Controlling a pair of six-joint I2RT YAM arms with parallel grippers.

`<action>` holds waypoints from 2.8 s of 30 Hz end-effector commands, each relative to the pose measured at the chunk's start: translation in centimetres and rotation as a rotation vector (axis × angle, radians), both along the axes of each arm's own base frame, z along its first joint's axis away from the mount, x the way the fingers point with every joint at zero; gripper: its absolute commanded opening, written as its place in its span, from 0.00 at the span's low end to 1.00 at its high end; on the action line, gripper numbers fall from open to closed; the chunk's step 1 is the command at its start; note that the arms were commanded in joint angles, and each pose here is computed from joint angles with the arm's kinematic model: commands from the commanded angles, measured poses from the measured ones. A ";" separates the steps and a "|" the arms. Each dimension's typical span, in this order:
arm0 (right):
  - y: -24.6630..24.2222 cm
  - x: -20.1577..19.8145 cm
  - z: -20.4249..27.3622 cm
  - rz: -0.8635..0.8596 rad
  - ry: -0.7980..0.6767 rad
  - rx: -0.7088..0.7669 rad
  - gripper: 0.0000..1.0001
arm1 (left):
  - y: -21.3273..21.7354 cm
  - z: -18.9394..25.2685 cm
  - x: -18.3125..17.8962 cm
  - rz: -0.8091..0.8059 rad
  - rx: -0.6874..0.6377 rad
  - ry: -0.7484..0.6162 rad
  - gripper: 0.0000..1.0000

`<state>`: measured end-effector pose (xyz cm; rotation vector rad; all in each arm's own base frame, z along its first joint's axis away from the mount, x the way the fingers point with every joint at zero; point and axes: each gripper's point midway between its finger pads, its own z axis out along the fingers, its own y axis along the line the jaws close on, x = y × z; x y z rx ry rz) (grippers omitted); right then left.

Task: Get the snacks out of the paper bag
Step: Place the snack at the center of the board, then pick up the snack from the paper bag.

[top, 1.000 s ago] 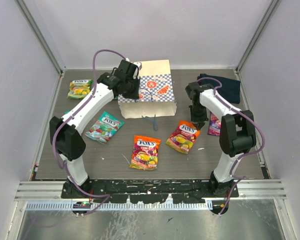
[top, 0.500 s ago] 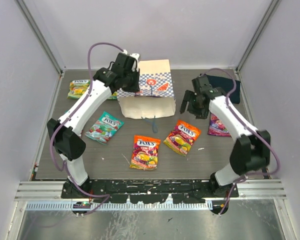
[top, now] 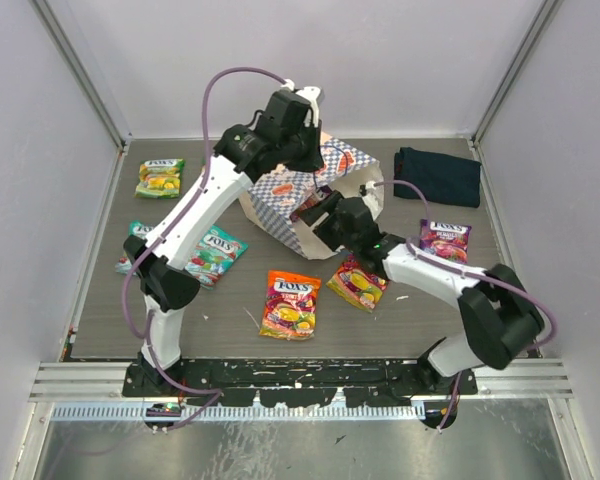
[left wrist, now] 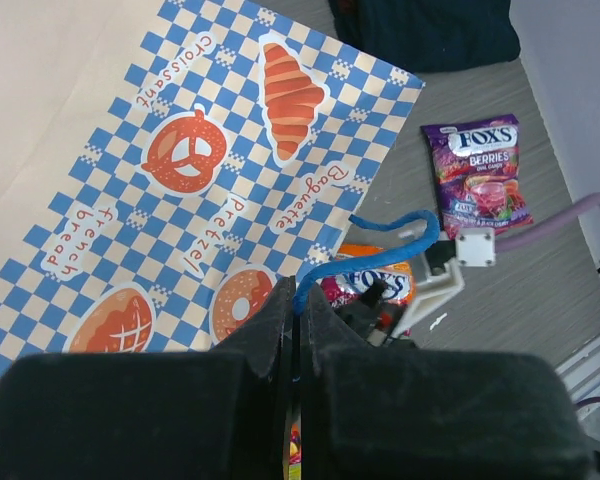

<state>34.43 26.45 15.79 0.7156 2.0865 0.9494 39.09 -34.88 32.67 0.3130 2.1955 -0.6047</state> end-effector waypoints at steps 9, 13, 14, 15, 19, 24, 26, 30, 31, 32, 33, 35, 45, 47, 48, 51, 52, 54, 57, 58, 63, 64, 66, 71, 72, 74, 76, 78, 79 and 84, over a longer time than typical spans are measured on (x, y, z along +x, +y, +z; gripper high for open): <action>0.1 5.1 0.1 -0.314 -0.097 0.258 0.68 | 0.2 0.5 -1.5 -0.002 0.029 -0.009 0.00; -0.2 5.2 -2.4 -0.356 -0.050 0.247 0.63 | 0.0 -0.1 -2.0 -0.011 0.035 0.009 0.00; -0.1 5.3 -2.9 -0.362 -0.043 0.246 0.63 | -0.2 -0.1 -2.0 -0.015 0.033 0.011 0.00; 0.0 5.5 -3.3 -0.367 -0.035 0.237 0.63 | -0.4 -0.2 -2.1 -0.020 0.032 0.013 0.00; 0.3 6.3 -5.7 -0.402 0.013 0.183 0.64 | -1.4 -0.2 -2.7 -0.042 0.018 0.023 0.00; 1.5 7.5 -8.6 -0.418 0.060 0.198 0.67 | -2.0 0.2 -3.1 -0.048 -0.014 0.034 0.00; 2.6 8.5 -9.2 -0.405 0.065 0.202 0.68 | -2.2 0.2 -3.3 -0.053 -0.023 0.045 0.00; 4.6 10.3 -10.3 -0.396 0.083 0.224 0.72 | -2.5 -0.3 -4.0 -0.066 -0.026 0.070 0.00; 5.0 10.7 -10.7 -0.396 0.088 0.224 0.73 | -2.6 -0.4 -4.2 -0.072 -0.027 0.075 0.00; 5.3 11.1 -11.5 -0.397 0.099 0.218 0.73 | -2.7 -0.5 -4.5 -0.081 -0.029 0.081 0.00; 5.7 11.4 -11.8 -0.397 0.104 0.223 0.73 | -2.8 -0.6 -4.7 -0.086 -0.030 0.086 0.00; 6.2 12.0 -12.6 -0.403 0.116 0.230 0.72 | -3.0 -0.7 -5.0 -0.095 -0.035 0.097 0.00; 7.7 14.5 -11.4 -0.331 0.049 0.210 0.01 | -2.4 -1.1 -4.8 -0.091 -0.035 0.107 0.00; 7.9 13.5 -10.4 -0.275 0.057 0.204 0.01 | -2.0 -1.0 -4.6 -0.084 -0.035 0.107 0.00; 8.0 12.6 -10.0 -0.233 0.072 0.187 0.01 | -1.7 -0.9 -4.4 -0.076 -0.035 0.099 0.00; 8.5 8.6 -6.8 -0.069 0.131 0.186 0.01 | -0.2 -0.4 -3.2 -0.033 -0.027 0.078 0.00; 8.2 7.1 -5.8 -0.026 0.150 0.177 0.01 | 0.5 -0.2 -2.7 -0.015 -0.026 0.070 0.00; 7.4 4.0 -3.6 0.053 0.180 0.143 0.01 | 1.7 -0.1 -1.5 0.025 -0.027 0.063 0.00; 5.0 0.2 0.0 0.122 0.174 0.064 0.01 | 3.2 0.2 0.2 0.071 -0.036 0.054 0.00; 4.1 -0.7 1.1 0.132 0.160 0.041 0.01 | 3.4 0.1 0.7 0.082 -0.036 0.052 0.00; 0.9 -4.3 6.6 0.239 0.090 -0.068 0.01 | 3.0 0.2 2.2 0.089 -0.050 0.043 0.00; 0.6 -5.7 6.5 0.295 0.132 -0.082 0.01 | 2.7 0.2 2.3 0.086 -0.057 0.044 0.00; -0.4 -7.7 6.6 0.370 0.202 -0.120 0.01 | 2.2 0.3 2.6 0.081 -0.074 0.042 0.00; -5.6 -12.0 7.7 0.333 0.295 -0.264 0.01 | 1.5 0.8 3.7 0.095 -0.105 0.029 0.00; -7.1 -12.7 8.5 0.300 0.290 -0.263 0.01 | 1.3 1.1 4.0 0.100 -0.115 0.021 0.00; -10.2 -13.2 9.1 0.212 0.304 -0.255 0.01 | 0.9 2.1 4.9 0.120 -0.145 -0.007 0.00; -13.0 -13.4 9.3 0.132 0.299 -0.259 0.01 | 0.4 3.6 6.0 0.147 -0.199 -0.052 0.00; -15.5 -13.0 9.1 0.062 0.298 -0.292 0.01 | 0.2 5.1 7.4 0.192 -0.257 -0.107 0.00; -16.5 -12.6 8.9 0.031 0.297 -0.317 0.01 | 0.1 5.8 8.0 0.212 -0.287 -0.134 0.00; -21.1 -8.8 8.1 -0.132 0.276 -0.417 0.01 | -0.9 9.9 9.6 0.243 -0.437 -0.240 0.00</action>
